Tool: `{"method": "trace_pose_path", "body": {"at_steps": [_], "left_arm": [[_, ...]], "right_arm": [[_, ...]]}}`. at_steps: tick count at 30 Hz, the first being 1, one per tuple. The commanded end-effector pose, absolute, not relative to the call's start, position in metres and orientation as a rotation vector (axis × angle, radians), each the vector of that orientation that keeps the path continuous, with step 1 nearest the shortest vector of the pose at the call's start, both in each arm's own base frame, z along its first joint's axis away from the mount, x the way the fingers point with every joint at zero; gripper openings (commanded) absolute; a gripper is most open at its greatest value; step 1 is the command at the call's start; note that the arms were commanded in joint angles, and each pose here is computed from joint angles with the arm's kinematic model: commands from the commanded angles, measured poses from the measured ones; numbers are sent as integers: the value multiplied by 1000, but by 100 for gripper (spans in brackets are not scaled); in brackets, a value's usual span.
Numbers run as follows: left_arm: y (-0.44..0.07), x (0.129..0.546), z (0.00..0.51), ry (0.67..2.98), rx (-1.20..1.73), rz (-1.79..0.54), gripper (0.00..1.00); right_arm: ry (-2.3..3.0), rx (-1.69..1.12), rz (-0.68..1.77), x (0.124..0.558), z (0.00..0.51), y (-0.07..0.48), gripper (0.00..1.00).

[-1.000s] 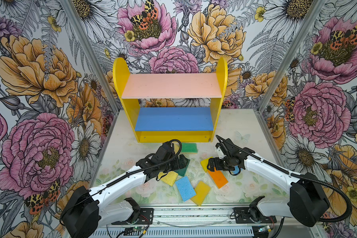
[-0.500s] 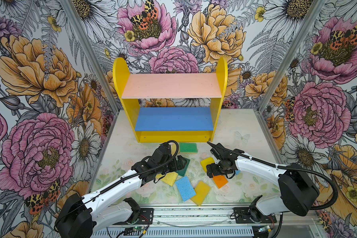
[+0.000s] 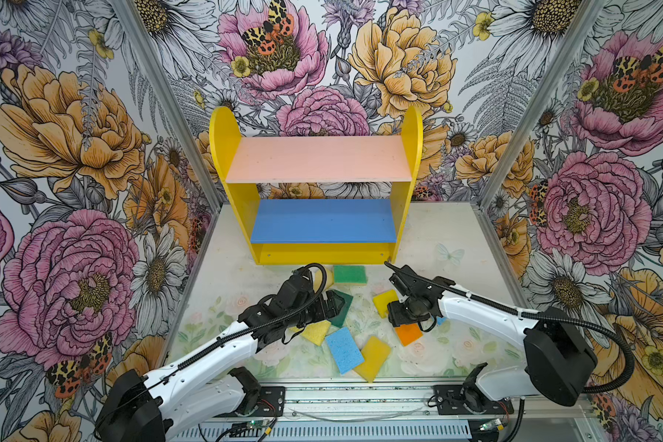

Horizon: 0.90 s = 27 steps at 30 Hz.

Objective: Place and organize the cleaning sponges onto the shelf
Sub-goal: 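Grasp the orange-and-white sponge with the right gripper while the left gripper hovers nearby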

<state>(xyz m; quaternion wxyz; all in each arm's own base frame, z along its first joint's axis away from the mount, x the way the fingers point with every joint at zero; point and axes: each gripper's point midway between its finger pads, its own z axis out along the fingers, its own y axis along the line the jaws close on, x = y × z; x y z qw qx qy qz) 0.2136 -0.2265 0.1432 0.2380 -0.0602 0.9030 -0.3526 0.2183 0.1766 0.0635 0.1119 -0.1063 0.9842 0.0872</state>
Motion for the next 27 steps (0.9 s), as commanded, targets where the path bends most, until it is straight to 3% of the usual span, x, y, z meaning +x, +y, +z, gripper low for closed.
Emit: {"method": "trace_pose_path", "body": {"at_steps": [1,12,19,27], "left_arm": [[-229,210,149,2442,-143,-982,99],[-275,192,180,2241,82,-1110,99],[-295,190,202,2154,201,-1116,99],[-306,196,204,2113,210,-1146,89]], "right_arm": [[2748,-210,386,239,113,193,63],[2578,52,726,280,189,242,65],[2549,74,936,278,202,269,64],[2513,52,1075,267,216,287,64]]}}
